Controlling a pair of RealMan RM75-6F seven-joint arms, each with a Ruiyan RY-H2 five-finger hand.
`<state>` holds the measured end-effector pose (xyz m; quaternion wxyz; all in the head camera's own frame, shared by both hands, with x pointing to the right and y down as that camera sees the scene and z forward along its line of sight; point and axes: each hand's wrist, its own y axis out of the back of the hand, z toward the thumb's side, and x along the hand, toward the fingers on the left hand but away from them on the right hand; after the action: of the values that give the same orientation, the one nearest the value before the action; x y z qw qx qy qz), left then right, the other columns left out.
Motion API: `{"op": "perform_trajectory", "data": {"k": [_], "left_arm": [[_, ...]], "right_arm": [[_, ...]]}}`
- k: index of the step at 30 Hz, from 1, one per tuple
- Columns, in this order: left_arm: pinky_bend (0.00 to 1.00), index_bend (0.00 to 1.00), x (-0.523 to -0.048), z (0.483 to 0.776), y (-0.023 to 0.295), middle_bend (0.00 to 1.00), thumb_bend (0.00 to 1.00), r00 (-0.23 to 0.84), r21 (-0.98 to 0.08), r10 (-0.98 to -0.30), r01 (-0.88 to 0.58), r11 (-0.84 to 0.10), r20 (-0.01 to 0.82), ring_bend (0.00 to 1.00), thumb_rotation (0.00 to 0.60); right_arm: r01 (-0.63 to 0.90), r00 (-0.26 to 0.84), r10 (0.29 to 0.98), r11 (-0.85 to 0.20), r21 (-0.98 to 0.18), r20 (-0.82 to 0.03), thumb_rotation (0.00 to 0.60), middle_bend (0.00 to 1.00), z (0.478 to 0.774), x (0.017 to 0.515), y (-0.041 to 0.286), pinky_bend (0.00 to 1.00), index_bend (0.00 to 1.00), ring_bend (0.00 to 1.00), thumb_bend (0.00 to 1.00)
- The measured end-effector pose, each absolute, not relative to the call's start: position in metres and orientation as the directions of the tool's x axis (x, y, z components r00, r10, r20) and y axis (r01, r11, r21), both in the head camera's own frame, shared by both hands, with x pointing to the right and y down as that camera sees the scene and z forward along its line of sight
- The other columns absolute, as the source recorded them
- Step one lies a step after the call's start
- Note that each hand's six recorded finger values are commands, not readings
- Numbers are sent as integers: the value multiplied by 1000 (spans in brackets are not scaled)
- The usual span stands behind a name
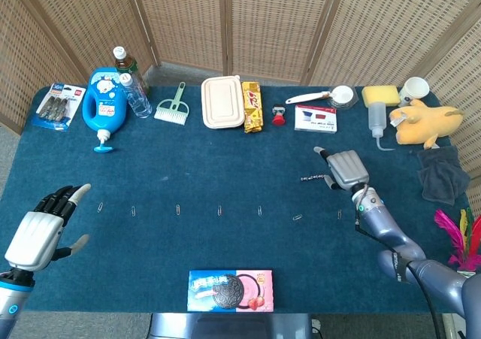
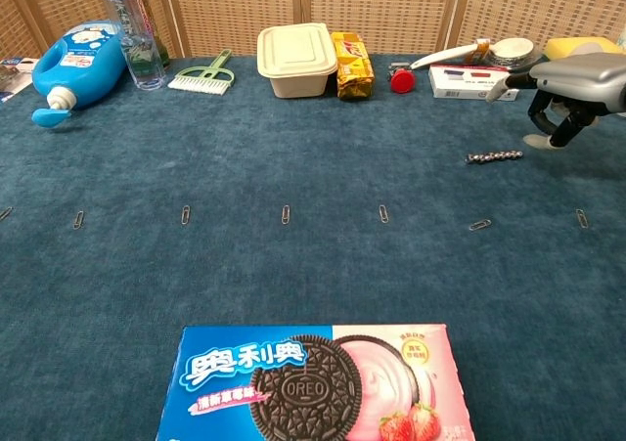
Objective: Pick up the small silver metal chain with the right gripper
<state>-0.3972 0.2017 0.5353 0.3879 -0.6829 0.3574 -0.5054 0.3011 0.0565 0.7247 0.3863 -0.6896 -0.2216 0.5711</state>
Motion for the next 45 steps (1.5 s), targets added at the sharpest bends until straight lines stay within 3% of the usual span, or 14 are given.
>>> {"op": "perform_trajectory", "data": {"k": [4,9,14,45], "left_arm": [[182,0,-398,535,202,146,418,232,-892,-881,-98,-442,412,113,600],[182,0,-399,535,202,145,418,231,-892,-883,-100,-440,409,110,600],[182,0,-399,535,202,146,418,231,-893,-883,-101,-439,408,107,600],[182,0,-408,536,204,146,418,216,-893,-887,-108,-437,408,97,600]], "right_arm": [[-164,241,739,-608,-777,-629,600,732,726,303,57,692,100,860,331],[-189,233,732,-612,-768,-641,600,739,727,302,58,689,344,860,329],[-184,230,730,-616,-766,-643,600,757,728,299,59,689,476,869,331],[-195,187,725,-634,-749,-663,600,769,743,288,50,689,506,876,331]]}}
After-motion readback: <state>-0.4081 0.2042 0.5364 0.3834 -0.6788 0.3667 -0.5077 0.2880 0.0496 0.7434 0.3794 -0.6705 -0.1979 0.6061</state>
